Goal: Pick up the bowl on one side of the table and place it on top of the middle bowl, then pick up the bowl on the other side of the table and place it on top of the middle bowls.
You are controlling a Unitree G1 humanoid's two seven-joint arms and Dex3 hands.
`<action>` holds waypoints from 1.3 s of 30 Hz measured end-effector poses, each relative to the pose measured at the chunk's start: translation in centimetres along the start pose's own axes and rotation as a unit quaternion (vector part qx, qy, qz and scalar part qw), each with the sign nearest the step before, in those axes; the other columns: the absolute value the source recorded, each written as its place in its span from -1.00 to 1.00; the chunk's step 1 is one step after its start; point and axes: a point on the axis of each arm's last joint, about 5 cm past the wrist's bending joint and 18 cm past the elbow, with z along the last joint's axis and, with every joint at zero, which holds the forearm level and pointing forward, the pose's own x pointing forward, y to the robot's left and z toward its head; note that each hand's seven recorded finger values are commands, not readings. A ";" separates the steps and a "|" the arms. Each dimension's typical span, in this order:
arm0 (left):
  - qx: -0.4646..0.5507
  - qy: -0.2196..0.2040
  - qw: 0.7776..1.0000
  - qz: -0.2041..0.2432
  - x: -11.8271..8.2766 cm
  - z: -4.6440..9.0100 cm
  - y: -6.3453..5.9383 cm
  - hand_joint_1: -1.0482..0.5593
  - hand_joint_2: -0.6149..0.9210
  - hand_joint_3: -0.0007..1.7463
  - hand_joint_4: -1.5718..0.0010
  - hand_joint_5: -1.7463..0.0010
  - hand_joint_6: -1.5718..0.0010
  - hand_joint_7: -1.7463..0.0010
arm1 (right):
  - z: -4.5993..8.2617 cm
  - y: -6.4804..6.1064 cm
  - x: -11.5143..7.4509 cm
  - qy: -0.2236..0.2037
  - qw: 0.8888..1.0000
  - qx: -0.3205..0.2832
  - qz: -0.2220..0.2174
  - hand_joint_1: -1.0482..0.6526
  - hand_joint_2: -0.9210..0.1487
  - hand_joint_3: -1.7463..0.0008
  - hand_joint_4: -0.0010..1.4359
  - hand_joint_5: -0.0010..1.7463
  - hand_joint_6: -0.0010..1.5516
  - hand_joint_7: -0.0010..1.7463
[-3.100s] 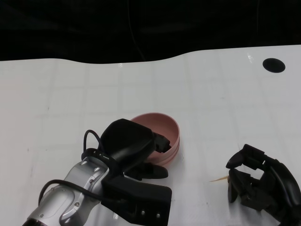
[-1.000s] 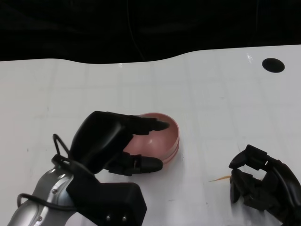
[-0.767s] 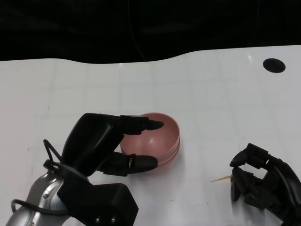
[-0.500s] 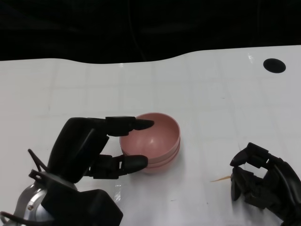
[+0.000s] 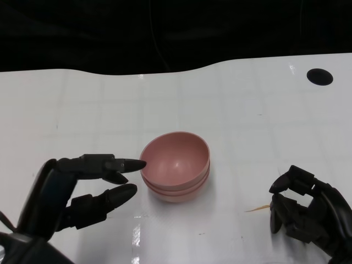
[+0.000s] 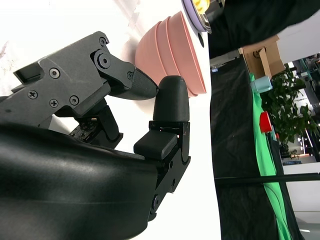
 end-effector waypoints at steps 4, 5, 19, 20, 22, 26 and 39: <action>-0.041 0.017 0.999 0.004 -0.9 -0.5 0.4 -0.30 1.00 -0.65 0.00 -0.22 -0.43 0.92 | 0.0 0.0 0.0 -0.001 1.000 0.000 0.002 0.07 -0.39 -0.15 0.22 1.00 -0.03 0.80; -0.055 0.024 0.998 0.006 -1.4 -0.7 0.6 -0.26 1.00 -0.64 0.01 -0.21 -0.42 0.92 | 0.0 0.0 0.0 -0.001 1.000 0.000 0.003 0.07 -0.39 -0.15 0.22 1.00 -0.03 0.80; -0.231 0.088 0.968 0.035 -5.1 -2.5 1.8 -0.11 0.96 -0.61 0.14 -0.39 -0.42 0.89 | 0.0 -0.2 -0.1 0.002 1.000 0.003 0.001 0.07 -0.40 -0.15 0.20 1.00 -0.05 0.81; -0.232 0.087 0.968 0.034 -5.1 -2.5 1.8 -0.04 0.95 -0.56 0.13 -0.43 -0.44 0.87 | 0.0 -0.2 -0.1 0.002 1.000 0.003 0.001 0.06 -0.39 -0.15 0.21 1.00 -0.05 0.81; -0.258 0.095 0.961 0.037 -5.3 -2.8 2.0 0.19 0.66 0.01 0.09 -0.54 -0.41 0.67 | 0.0 -0.2 -0.1 0.002 1.000 0.002 0.001 0.05 -0.38 -0.15 0.21 1.00 -0.05 0.81; -0.302 0.126 0.944 0.047 -6.2 -3.8 2.4 0.31 0.51 0.34 0.02 -0.65 -0.14 -0.08 | 0.1 -0.2 -0.1 0.002 1.000 0.002 0.000 0.06 -0.38 -0.16 0.21 1.00 -0.05 0.81; -0.313 0.144 0.937 0.058 -6.4 -4.7 1.7 0.36 0.54 0.51 -0.19 -1.00 -0.04 -0.92 | 0.1 -0.2 -0.1 -0.001 1.000 0.000 0.000 0.06 -0.37 -0.15 0.21 1.00 -0.04 0.81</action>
